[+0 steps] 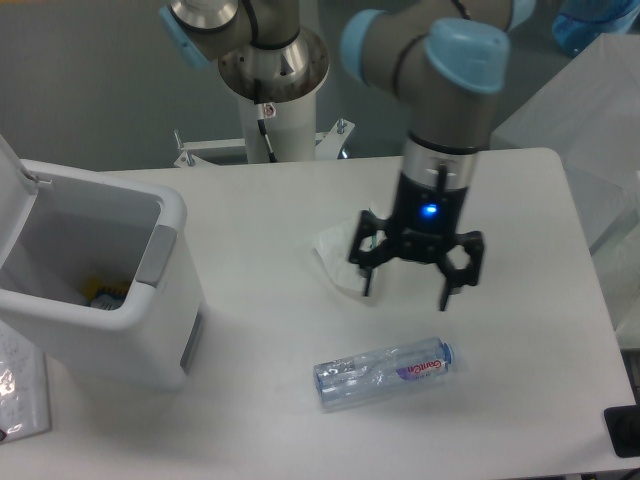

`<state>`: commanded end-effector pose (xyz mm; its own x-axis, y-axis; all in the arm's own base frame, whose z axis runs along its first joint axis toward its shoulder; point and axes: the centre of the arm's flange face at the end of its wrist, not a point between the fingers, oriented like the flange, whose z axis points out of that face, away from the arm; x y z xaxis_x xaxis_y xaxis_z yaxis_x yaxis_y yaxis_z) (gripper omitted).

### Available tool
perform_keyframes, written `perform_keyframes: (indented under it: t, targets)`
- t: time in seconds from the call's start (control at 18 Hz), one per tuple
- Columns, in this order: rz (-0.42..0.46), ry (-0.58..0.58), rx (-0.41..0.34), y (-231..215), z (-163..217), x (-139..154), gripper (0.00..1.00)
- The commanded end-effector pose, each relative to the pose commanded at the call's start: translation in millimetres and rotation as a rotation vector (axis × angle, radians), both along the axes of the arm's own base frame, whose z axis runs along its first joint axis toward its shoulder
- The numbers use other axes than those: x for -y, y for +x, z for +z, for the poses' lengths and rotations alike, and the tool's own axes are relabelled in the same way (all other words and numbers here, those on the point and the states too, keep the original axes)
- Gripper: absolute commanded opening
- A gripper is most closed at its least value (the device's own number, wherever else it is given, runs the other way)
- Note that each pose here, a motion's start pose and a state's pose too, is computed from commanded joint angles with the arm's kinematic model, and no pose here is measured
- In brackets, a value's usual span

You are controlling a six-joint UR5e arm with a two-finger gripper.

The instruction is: Open the trash can

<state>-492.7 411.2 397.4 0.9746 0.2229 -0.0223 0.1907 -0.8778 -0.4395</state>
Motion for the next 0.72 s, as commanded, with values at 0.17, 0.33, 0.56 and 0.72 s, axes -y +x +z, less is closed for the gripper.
perform_keyframes:
  t: [0.17,0.33,0.56,0.72]
  targets:
    - [-0.011,-0.068,-0.008,-10.1,-21.6,3.6,1.0]
    - [-0.008,-0.093,-0.006,-11.1,-27.6,2.4,1.0]
    - [-0.058,-0.178,-0.031,-18.1,-40.2,9.9,1.0]
    - [-0.209,-0.233,-0.093,-22.6,-44.8,12.8,1.0]
